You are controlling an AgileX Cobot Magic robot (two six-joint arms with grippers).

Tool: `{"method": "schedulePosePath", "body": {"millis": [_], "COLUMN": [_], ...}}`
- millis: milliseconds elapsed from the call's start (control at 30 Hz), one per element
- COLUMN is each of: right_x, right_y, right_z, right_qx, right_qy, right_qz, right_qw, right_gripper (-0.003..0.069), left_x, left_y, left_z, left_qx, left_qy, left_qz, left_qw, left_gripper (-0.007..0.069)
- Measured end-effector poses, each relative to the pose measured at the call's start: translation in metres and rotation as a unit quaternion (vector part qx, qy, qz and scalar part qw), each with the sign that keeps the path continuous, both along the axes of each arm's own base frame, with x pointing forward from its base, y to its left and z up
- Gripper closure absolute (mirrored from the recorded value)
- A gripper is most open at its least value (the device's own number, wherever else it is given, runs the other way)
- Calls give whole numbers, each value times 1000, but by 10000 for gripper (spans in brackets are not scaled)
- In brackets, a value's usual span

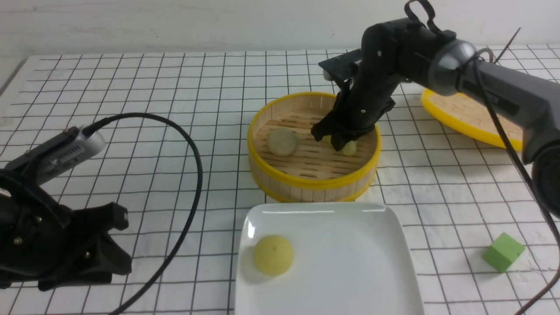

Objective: Put the steamed buns into the plate on the white-black tablecloth.
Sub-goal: 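Reach toward a bun in the bamboo steamer with the right gripper, then move the steamed bun from the bamboo steamer onto the white plate with the right gripper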

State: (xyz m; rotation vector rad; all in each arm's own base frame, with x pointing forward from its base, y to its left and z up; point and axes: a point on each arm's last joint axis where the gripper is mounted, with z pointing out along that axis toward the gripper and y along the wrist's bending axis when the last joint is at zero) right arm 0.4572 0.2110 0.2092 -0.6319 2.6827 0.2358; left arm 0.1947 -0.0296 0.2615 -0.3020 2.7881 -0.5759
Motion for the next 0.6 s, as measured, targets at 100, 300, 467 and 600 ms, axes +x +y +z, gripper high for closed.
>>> {"method": "schedulePosePath", "body": {"millis": [100, 300, 467, 600], "right_x": [-14, -70, -145, -178], "right_y": [-6, -25, -12, 10], "right_z": [31, 139, 116, 49], "right_qx": [-5, 27, 23, 0], "right_qy": [10, -41, 46, 95], "right_qz": [7, 17, 66, 81], "right_qw": [1000, 999, 997, 992], "right_gripper": [648, 645, 638, 616], "left_x": [0, -1, -1, -1], "left_y": [0, 0, 0, 0], "left_z": [0, 0, 0, 0], "left_qx": [0, -1, 0, 1], "left_qy": [0, 6, 7, 7], "left_qz": [0, -3, -4, -4], "left_qw": [1000, 1000, 1000, 1000], "left_gripper": [396, 392, 390, 389]}}
